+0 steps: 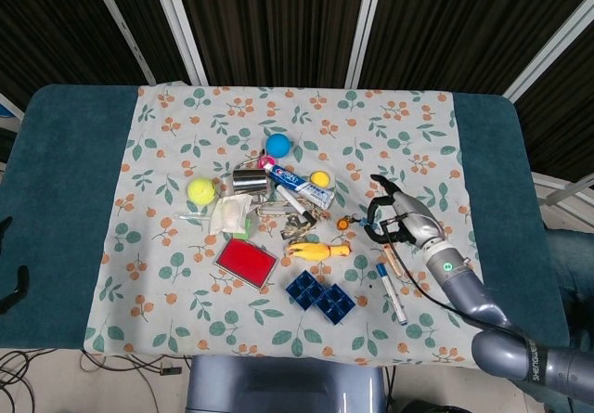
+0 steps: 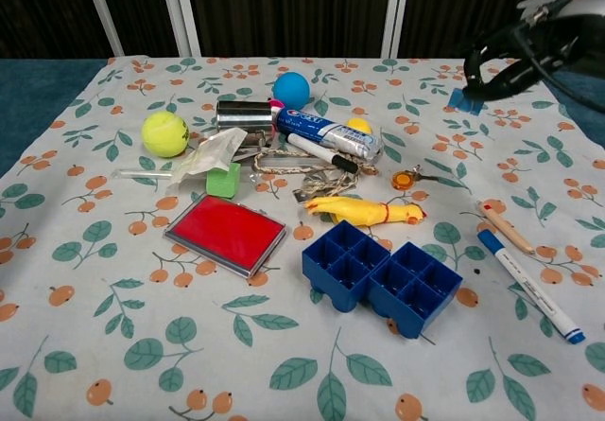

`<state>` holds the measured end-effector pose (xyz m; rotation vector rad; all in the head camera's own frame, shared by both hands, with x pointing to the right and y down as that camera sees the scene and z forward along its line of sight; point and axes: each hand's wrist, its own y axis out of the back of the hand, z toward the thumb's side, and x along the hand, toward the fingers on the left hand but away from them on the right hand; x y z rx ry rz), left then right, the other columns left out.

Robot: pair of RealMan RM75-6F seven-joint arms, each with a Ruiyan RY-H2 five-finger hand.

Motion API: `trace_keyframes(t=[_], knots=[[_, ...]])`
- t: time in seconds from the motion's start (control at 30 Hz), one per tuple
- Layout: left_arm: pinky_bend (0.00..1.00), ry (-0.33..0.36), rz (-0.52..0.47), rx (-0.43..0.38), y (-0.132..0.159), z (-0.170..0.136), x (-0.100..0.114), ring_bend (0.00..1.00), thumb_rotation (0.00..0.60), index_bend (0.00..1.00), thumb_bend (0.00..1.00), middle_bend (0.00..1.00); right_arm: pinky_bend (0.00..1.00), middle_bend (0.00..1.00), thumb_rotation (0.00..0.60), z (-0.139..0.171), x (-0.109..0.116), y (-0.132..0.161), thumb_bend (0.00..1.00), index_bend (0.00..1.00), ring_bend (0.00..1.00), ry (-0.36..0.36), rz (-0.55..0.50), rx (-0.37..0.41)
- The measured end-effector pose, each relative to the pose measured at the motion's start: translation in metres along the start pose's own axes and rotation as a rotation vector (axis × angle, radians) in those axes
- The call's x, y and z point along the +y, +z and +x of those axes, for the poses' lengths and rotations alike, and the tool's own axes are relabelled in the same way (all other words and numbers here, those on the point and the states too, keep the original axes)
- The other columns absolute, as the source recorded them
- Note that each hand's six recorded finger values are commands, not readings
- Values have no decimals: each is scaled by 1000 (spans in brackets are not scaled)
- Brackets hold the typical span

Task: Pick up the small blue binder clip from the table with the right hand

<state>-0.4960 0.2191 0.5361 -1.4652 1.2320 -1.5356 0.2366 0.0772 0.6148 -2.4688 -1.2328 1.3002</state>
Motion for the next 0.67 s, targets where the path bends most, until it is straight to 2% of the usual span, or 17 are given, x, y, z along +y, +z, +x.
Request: trace_keyframes(t=[0.17, 0.37, 0.67], knots=[[32, 1, 2, -4, 1, -1, 0, 61, 600, 8, 502, 0, 212, 40, 600, 3, 24, 24, 744, 764, 24, 12, -182, 62], [31, 2, 5, -9, 2, -1, -1, 61, 600, 8, 502, 0, 212, 39, 600, 10, 52, 47, 745, 764, 24, 5, -322, 136], [32, 5, 3, -11, 2, -1, 0, 61, 600, 8, 503, 0, 212, 38, 600, 25, 82, 62, 746, 764, 24, -9, -436, 220]])
